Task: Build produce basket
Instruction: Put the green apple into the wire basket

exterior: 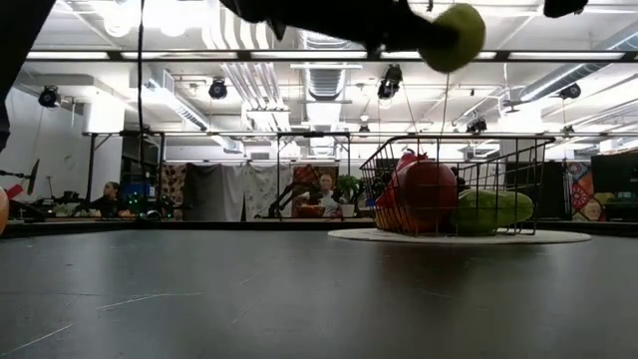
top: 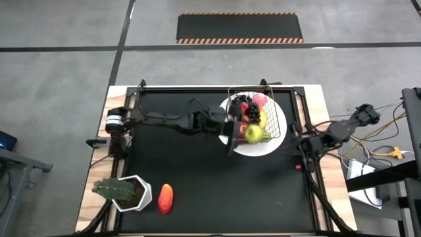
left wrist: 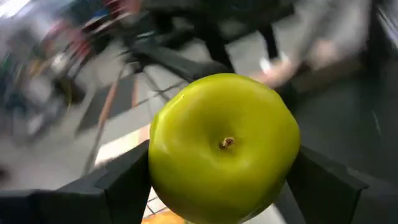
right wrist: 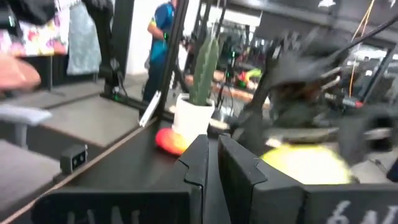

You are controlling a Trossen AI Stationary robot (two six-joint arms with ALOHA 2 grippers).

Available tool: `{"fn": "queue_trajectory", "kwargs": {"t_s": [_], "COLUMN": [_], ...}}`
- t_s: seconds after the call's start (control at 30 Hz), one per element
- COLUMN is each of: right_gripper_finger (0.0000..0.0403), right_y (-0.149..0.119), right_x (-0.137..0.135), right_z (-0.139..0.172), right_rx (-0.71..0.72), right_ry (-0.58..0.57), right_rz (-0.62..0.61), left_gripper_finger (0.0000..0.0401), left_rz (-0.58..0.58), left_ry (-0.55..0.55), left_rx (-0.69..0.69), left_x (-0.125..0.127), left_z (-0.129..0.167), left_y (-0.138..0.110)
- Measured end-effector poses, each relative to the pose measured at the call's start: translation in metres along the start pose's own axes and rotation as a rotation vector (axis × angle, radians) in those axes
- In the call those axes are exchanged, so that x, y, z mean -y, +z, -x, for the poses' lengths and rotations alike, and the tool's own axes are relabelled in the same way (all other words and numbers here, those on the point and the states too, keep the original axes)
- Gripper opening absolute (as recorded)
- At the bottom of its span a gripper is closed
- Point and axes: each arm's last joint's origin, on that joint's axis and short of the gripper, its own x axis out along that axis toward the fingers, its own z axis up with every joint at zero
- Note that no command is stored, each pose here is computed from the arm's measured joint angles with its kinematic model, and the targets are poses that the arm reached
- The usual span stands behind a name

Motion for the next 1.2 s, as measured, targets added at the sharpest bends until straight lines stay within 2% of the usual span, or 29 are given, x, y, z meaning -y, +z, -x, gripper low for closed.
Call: {"fn": "queue_trajectory", "kwargs": {"t_s": [0.1,0.17,0.23,0.33,0.47,0.57,0.73,0.8,1.03,1.2], "right_gripper_finger": [0.0027,0.0027,0.0027,0.0027,0.0027,0.0027,0.0027,0.0027,0.0027,0.0027], "right_y": [0.0,0.0,-0.002,-0.002,-0.002,-0.002,-0.002,-0.002,-0.003,-0.003], "right_x": [0.001,0.001,0.001,0.001,0.001,0.001,0.001,0.001,0.002,0.002], "right_z": [0.004,0.006,0.007,0.009,0.009,0.009,0.009,0.009,0.009,0.009], "right_rx": [0.013,0.013,0.01,0.02,0.018,0.016,0.016,0.015,0.01,-0.003], "right_ry": [0.003,0.004,0.005,0.001,-0.002,-0.007,-0.008,-0.008,-0.017,-0.04], "right_rz": [-0.001,-0.002,-0.002,-0.004,-0.002,-0.001,0.005,0.005,0.005,-0.004], "left_gripper_finger": [0.0299,0.0299,0.0299,0.0299,0.0299,0.0299,0.0299,0.0299,0.0299,0.0299], "left_rz": [-0.251,-0.321,-0.329,-0.235,0.006,0.168,0.372,0.424,0.504,0.515], "left_ry": [-0.019,0.013,0.058,0.153,0.278,0.313,0.321,0.32,0.327,0.329], "left_rx": [0.022,0.032,0.006,-0.072,-0.091,-0.099,-0.202,-0.277,-0.366,-0.43], "left_x": [0.011,0.013,0.011,0.005,-0.008,-0.017,-0.032,-0.036,-0.048,-0.051], "left_z": [-0.009,-0.013,-0.016,-0.02,-0.021,-0.019,-0.019,-0.019,-0.028,-0.035], "left_y": [-0.011,-0.016,-0.02,-0.028,-0.026,-0.019,-0.006,-0.006,-0.003,-0.018]}}
